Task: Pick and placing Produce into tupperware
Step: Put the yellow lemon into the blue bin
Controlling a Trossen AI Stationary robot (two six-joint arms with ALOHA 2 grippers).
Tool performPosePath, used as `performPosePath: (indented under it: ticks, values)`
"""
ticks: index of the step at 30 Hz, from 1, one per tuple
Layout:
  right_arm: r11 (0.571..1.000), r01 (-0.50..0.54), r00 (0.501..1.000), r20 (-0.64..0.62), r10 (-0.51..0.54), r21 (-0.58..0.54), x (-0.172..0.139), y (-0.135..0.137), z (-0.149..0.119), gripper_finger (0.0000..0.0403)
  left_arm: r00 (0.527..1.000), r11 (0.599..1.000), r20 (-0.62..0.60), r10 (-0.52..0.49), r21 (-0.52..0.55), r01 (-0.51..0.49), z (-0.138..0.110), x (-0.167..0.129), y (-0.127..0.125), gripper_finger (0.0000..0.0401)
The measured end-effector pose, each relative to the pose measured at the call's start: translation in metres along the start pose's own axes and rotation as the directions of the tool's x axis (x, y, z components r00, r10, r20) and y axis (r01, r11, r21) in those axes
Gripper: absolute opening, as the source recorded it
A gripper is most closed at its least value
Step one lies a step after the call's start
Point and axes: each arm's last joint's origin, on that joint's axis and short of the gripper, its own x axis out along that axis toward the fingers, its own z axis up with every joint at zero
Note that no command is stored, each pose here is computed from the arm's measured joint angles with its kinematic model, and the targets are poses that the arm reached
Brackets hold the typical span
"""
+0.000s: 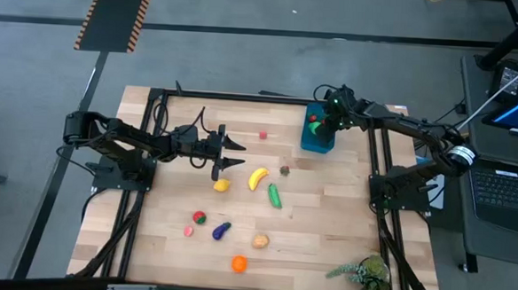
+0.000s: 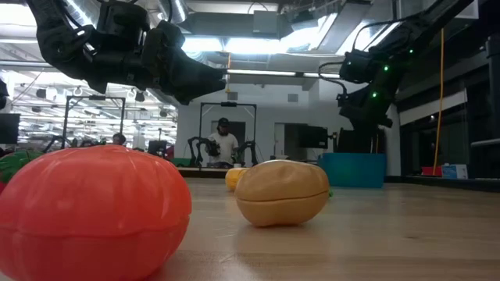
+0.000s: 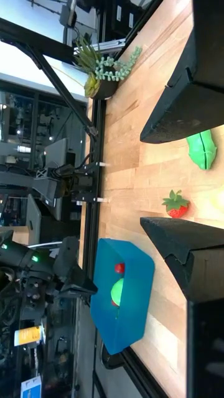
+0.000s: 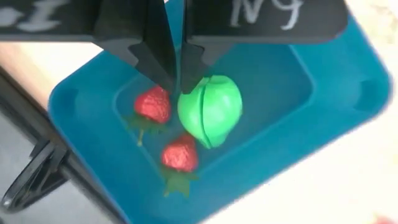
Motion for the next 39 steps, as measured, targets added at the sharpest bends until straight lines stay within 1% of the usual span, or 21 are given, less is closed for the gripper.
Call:
performPosePath:
  ticks: [4,6,9,13,17,19,21,23,26,27,28,29,30,32,35,39]
  values:
    - [0.999,-0.018,0.996,0.087,0.021,-0.035,-0.022,0.008,0.003,0.002,1.0,1.0,0.002,0.028,0.0,-0.028,0.0,0.0,0.001,0.0197]
    - [0.998,-0.034,0.985,0.166,0.043,-0.059,-0.036,0.016,0.003,0.002,0.998,0.998,0.004,0.062,0.001,-0.062,0.0,0.0,0.002,0.0197]
    - [0.993,-0.068,0.944,0.315,0.095,-0.098,-0.054,0.028,-0.006,0.0021,0.997,0.997,0.01,0.077,0.03,-0.077,0.001,0.0,0.002,0.0197]
    - [0.977,-0.113,0.878,0.443,0.183,-0.18,-0.069,0.044,-0.029,0.0022,0.997,0.996,0.014,0.076,0.046,-0.077,0.001,0.0,0.002,0.0197]
    - [0.962,-0.191,0.818,0.511,0.265,-0.193,-0.08,0.055,-0.05,0.0022,0.997,0.996,0.016,0.076,0.047,-0.077,0.003,-0.001,0.002,0.0197]
    - [0.95,-0.22,0.792,0.528,0.306,-0.22,-0.084,0.059,-0.058,0.0022,0.996,0.996,0.039,0.075,0.05,-0.077,0.007,-0.002,0.001,0.0197]
    - [0.926,-0.245,0.745,0.556,0.369,-0.287,-0.088,0.064,-0.065,0.0022,0.997,0.996,0.049,0.068,0.048,-0.07,0.012,-0.005,0.0,0.0197]
    - [0.891,-0.273,0.67,0.593,0.447,-0.363,-0.093,0.07,-0.07,0.0022,0.997,0.998,0.056,0.057,0.028,-0.059,0.017,-0.009,-0.001,0.0197]
    - [0.836,-0.292,0.534,0.646,0.546,-0.465,-0.099,0.076,-0.076,0.0022,0.999,0.999,0.007,0.051,-0.003,-0.051,0.02,-0.015,-0.005,0.0197]
    - [0.821,-0.292,0.5,0.653,0.568,-0.491,-0.1,0.078,-0.079,0.0022,0.999,0.999,-0.008,0.048,-0.006,-0.048,0.021,-0.018,-0.006,0.0197]
    - [0.811,-0.294,0.477,0.658,0.583,-0.506,-0.1,0.079,-0.081,0.0022,0.999,0.999,-0.023,0.045,-0.008,-0.046,0.021,-0.02,-0.007,0.0197]
    - [0.806,-0.293,0.464,0.661,0.59,-0.514,-0.099,0.08,-0.083,0.0022,0.998,0.999,-0.036,0.043,-0.01,-0.044,0.022,-0.022,-0.008,0.0197]
    - [0.806,-0.291,0.459,0.664,0.59,-0.515,-0.098,0.08,-0.085,0.0022,0.998,0.999,-0.042,0.042,-0.012,-0.043,0.023,-0.024,-0.009,0.0197]
    - [0.807,-0.295,0.47,0.659,0.588,-0.511,-0.094,0.08,-0.087,0.0022,0.998,0.999,-0.042,0.041,-0.015,-0.042,0.025,-0.027,-0.009,0.0197]
    - [0.812,-0.295,0.502,0.641,0.58,-0.504,-0.087,0.08,-0.092,0.0022,0.999,0.999,-0.035,0.037,-0.033,-0.039,0.027,-0.028,-0.011,0.0197]
    - [0.81,-0.3,0.539,0.611,0.58,-0.504,-0.082,0.079,-0.096,0.0022,0.998,0.999,-0.057,0.026,-0.037,-0.028,0.025,-0.027,-0.013,0.0197]
